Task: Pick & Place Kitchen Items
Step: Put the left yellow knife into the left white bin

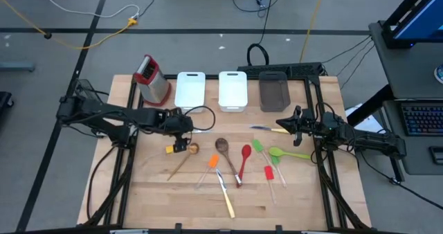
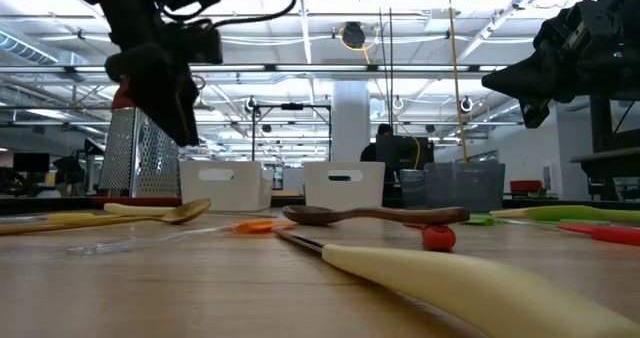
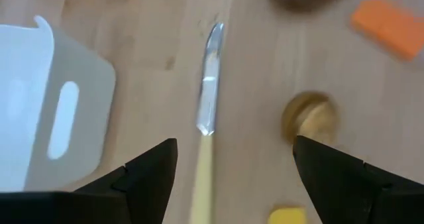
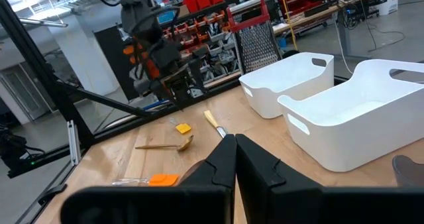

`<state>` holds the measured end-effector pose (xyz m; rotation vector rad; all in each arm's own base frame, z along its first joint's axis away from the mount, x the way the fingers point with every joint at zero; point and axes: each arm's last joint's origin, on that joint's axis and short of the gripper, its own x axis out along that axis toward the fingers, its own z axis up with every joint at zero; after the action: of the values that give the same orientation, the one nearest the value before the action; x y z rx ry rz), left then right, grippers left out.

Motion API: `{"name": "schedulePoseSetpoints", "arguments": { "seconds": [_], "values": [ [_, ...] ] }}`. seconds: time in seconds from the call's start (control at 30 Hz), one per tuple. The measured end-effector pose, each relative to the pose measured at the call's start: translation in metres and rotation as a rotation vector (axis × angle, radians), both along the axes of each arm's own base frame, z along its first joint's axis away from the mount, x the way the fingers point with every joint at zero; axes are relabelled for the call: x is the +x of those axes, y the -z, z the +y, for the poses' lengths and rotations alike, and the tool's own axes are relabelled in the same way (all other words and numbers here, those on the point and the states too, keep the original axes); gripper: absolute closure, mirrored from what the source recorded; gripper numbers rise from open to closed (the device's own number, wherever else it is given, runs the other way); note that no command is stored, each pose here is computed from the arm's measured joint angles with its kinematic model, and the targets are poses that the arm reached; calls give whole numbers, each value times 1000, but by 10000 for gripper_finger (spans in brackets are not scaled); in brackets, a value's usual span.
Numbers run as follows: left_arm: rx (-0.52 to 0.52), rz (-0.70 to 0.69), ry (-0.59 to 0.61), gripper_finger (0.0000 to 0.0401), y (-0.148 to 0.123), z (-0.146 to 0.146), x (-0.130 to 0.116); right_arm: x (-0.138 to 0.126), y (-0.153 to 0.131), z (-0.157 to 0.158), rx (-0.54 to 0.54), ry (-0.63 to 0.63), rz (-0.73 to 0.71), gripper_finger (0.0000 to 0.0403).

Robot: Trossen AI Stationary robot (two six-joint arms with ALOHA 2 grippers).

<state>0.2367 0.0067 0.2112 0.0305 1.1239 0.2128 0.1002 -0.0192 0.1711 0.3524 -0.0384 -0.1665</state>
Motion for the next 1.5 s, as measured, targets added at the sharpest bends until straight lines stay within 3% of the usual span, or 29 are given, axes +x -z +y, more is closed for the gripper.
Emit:
{"name": "schedulePoseSetpoints", "arguments": {
  "seconds": [0.8, 1.1, 1.5],
  "values": [
    [-36, 311, 26, 105, 57, 19, 13, 0, 0, 0, 26, 0, -4, 399],
    [-59, 355, 46, 151, 80, 26, 5, 0, 0, 0, 27, -1, -5, 399],
    [-106, 319, 82, 240, 82, 28, 6, 0, 0, 0, 26, -1, -4, 399]
  ]
}}
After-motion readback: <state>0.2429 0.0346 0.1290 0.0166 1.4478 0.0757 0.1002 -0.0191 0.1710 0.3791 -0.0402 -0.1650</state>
